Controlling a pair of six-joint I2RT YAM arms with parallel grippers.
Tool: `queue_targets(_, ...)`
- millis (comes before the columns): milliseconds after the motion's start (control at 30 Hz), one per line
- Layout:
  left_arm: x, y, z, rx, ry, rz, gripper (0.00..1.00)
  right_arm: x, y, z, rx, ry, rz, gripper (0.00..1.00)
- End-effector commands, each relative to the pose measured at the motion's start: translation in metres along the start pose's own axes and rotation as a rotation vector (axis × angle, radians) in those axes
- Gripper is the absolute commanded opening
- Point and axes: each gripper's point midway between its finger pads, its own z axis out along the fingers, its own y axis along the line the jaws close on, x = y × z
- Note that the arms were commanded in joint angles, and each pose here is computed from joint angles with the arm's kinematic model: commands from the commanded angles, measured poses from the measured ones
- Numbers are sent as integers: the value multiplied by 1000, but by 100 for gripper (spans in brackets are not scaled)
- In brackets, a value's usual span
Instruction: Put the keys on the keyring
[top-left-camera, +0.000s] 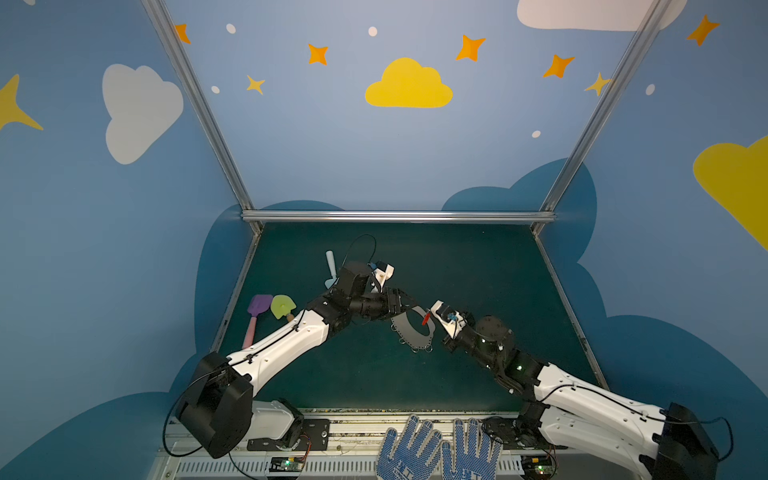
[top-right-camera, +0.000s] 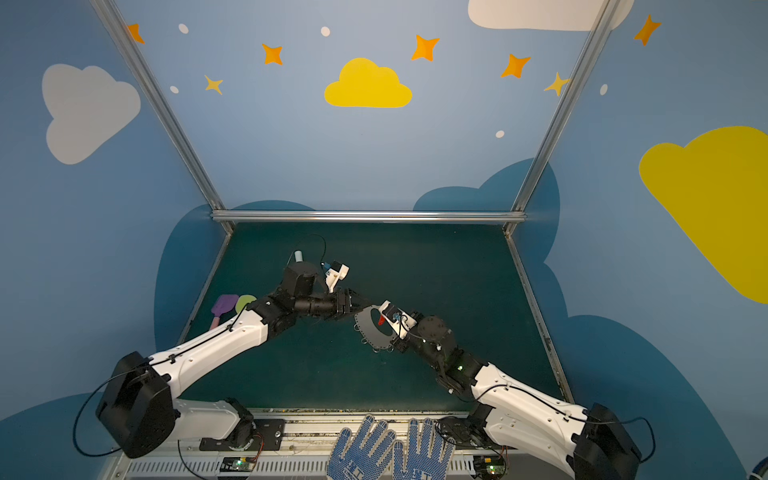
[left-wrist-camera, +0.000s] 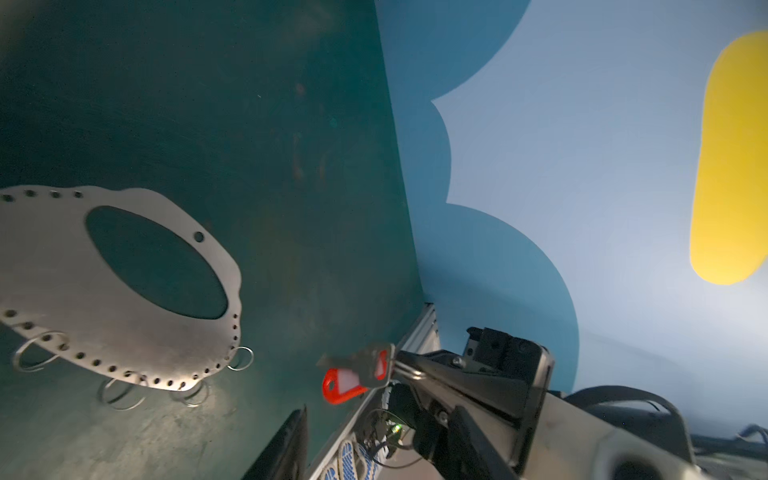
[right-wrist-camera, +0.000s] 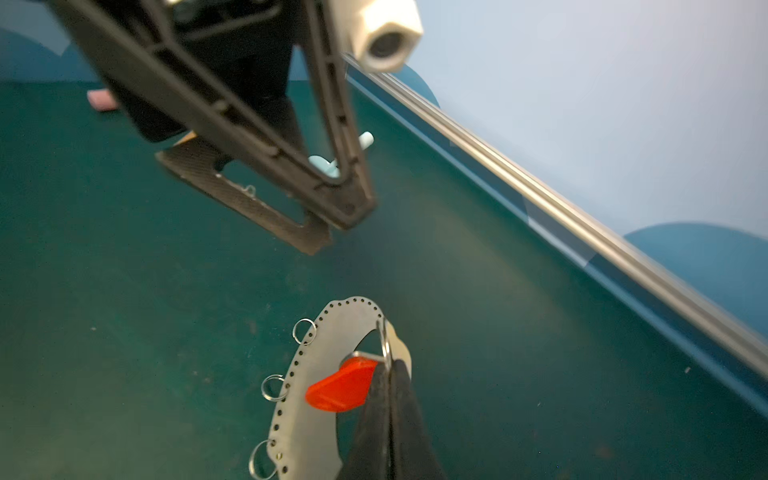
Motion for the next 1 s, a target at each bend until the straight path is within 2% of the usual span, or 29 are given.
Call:
queue_targets(0, -1, 33, -3, -167, -24, -6, 56, 15, -5, -8, -10, 88, 254, 0)
queue_targets(133, 4, 60, 1, -251, -28, -44, 54, 32, 4, -15, -88, 141, 459, 0)
queue_targets(400, 7, 103, 5, -404, -50, -124, 54, 45, 12, -23, -157, 146, 656, 0)
queue_targets(733, 24, 151, 23, -578, 57, -260, 48, 68, 15, -25, -160, 190, 707, 0)
queue_targets(833, 25, 156, 30, -606, 78, -256, 47, 69, 15, -25, -157, 177, 715, 0)
queue_targets(967, 14, 166, 34, -666, 68, -189, 48, 70, 17, -23, -171, 181, 711, 0)
